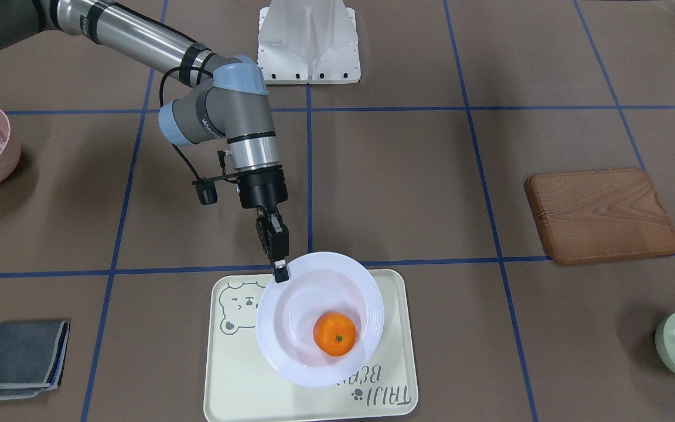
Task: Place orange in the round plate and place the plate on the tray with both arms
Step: 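Slide the plate with the orange using the right gripper onto the bear tray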
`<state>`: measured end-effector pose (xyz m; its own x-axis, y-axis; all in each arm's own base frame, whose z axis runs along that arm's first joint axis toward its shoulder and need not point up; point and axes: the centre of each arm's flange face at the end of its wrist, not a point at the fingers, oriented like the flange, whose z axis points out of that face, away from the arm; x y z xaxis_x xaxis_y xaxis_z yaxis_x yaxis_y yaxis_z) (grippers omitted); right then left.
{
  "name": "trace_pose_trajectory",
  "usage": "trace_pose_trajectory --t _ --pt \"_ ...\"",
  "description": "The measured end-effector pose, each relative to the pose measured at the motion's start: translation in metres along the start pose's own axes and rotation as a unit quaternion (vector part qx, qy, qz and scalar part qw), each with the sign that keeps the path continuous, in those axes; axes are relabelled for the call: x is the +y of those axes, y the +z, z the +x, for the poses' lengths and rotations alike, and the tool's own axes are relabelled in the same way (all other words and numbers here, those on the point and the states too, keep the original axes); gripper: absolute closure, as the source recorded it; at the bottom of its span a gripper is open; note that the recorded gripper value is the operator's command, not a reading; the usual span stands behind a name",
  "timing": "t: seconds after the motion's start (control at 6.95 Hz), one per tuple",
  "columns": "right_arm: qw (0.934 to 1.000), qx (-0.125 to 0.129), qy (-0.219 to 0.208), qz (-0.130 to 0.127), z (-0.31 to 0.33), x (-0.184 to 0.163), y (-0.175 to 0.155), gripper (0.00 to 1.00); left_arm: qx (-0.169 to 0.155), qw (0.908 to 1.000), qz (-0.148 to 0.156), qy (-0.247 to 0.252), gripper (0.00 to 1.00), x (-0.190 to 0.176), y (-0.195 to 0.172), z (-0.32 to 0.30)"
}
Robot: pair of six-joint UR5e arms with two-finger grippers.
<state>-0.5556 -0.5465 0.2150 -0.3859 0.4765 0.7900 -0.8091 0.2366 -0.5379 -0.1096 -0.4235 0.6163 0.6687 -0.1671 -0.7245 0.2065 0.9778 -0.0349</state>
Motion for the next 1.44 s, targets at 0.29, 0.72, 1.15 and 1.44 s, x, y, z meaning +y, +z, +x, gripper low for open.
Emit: trace_pose_trajectory --t 0.29,0.72,1.15,1.44 --pt "0.9990 0.010 0.027 0.036 -0.001 0.005 0.035 1.00 0.000 1.0000 0.000 0.001 0.02 0.000 0.000 0.001" --pt "0.9984 0.013 0.026 0.049 0.020 0.022 0.041 0.27 0.000 1.0000 0.000 0.003 0.02 0.000 0.001 0.002" --pt "0.9955 0.026 -0.087 0.026 0.030 0.034 0.029 0.00 0.000 1.0000 0.000 0.004 0.02 -0.001 0.001 0.002" --pt "0.9734 0.044 -0.224 -0.020 0.038 0.017 0.012 0.00 0.000 1.0000 -0.002 0.005 0.02 -0.001 0.002 0.001"
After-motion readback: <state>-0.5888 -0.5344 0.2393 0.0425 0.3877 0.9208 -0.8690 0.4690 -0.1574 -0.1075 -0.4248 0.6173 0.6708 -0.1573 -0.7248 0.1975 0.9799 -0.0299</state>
